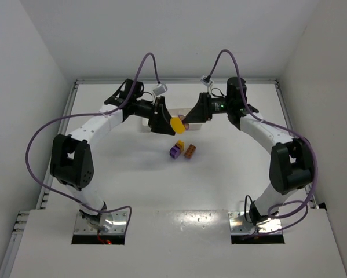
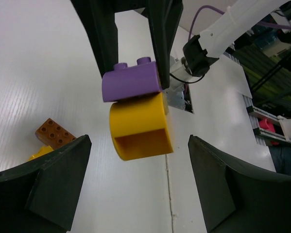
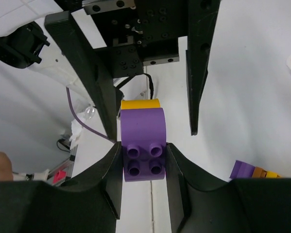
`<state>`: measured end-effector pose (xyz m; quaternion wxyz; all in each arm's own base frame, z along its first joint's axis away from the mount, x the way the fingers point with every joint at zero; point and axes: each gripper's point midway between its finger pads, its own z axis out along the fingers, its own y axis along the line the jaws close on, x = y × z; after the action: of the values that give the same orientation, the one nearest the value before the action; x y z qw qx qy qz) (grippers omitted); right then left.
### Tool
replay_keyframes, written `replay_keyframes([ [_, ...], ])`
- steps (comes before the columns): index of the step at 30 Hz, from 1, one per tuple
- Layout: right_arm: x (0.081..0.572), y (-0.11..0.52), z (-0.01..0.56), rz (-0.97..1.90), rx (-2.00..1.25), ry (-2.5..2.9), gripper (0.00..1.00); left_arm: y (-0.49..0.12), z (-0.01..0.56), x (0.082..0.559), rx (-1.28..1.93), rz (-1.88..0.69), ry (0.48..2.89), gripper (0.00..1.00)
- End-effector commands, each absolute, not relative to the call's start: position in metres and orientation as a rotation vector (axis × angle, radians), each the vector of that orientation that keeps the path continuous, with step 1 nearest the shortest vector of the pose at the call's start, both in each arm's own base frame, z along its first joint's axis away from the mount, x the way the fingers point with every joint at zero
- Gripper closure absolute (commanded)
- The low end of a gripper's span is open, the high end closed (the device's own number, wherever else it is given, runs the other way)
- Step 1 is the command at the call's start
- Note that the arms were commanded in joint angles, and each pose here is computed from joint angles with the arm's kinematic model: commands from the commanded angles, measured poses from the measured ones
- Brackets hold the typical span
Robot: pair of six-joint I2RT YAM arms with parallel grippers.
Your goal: Sort the legos into containers by color
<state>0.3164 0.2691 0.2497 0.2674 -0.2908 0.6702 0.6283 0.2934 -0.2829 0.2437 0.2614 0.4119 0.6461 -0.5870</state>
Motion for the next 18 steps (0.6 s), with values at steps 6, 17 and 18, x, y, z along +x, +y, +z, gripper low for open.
replay_keyframes([
  [6, 0.316, 0.278, 0.269, 1.682, -0.884, 1.716, 0.90, -0.302, 0.274, 0.288, 1.186, -1.689, 1.645, 0.29],
  [17, 0.328, 0.268, 0.265, 1.621, -0.865, 1.717, 0.90, -0.309, 0.263, 0.290, 1.166, -1.680, 1.707, 1.00],
  [18, 0.333, 0.260, 0.270, 1.587, -0.866, 1.708, 0.90, -0.304, 0.262, 0.290, 1.154, -1.675, 1.713, 1.00],
])
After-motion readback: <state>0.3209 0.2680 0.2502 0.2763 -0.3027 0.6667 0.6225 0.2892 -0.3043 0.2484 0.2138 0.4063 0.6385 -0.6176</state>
